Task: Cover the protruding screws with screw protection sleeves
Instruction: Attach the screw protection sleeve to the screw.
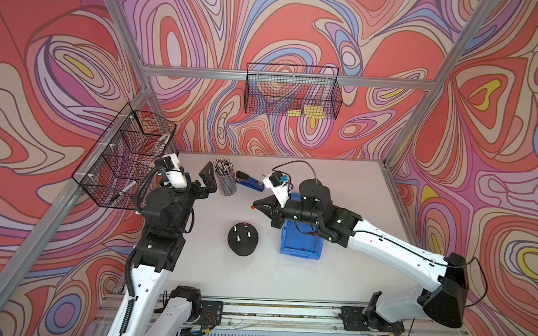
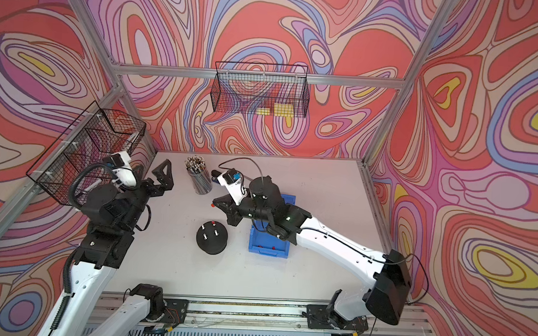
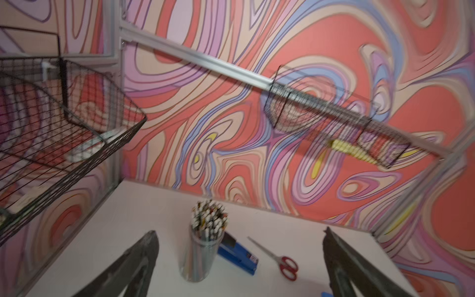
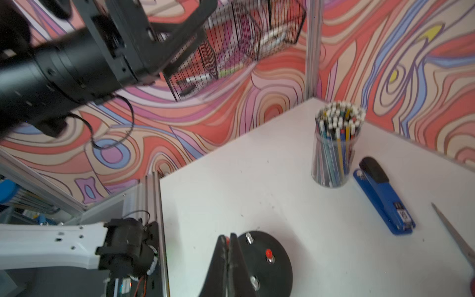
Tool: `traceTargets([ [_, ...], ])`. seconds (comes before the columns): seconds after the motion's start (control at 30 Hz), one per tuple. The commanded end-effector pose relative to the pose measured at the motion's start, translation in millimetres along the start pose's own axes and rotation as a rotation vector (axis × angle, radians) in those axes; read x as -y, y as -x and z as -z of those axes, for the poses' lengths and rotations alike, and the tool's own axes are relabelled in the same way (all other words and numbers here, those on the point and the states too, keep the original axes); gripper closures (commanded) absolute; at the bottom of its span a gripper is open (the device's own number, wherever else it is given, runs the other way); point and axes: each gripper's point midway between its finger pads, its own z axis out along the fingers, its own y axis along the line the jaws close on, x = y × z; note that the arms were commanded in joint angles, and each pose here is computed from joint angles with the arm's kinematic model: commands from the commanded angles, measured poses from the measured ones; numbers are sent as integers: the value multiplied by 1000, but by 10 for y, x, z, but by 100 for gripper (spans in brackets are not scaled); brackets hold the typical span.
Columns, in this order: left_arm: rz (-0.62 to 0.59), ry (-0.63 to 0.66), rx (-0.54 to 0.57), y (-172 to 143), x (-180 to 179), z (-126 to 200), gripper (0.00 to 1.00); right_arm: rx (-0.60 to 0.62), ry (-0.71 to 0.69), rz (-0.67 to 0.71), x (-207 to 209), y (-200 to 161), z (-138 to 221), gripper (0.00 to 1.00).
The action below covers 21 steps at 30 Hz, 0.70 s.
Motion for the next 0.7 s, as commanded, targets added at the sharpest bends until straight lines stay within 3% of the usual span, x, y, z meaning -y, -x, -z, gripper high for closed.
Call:
traceTargets([
  [0.0, -106, 174, -165, -473, -413, -41, 0, -202, -88, 50, 88, -513, -161, 100],
  [0.1, -63, 176, -169, -491, -461, -51, 1, -284, -92, 60, 75, -770, -302, 100],
  [0.27, -81, 193, -163, -486, -499, -21, 1, -319, -87, 56, 92, -932, -407, 100],
  [0.67, -76, 185, -166, -506, -490, -15, 1, -338, -85, 56, 120, -977, -556, 100],
])
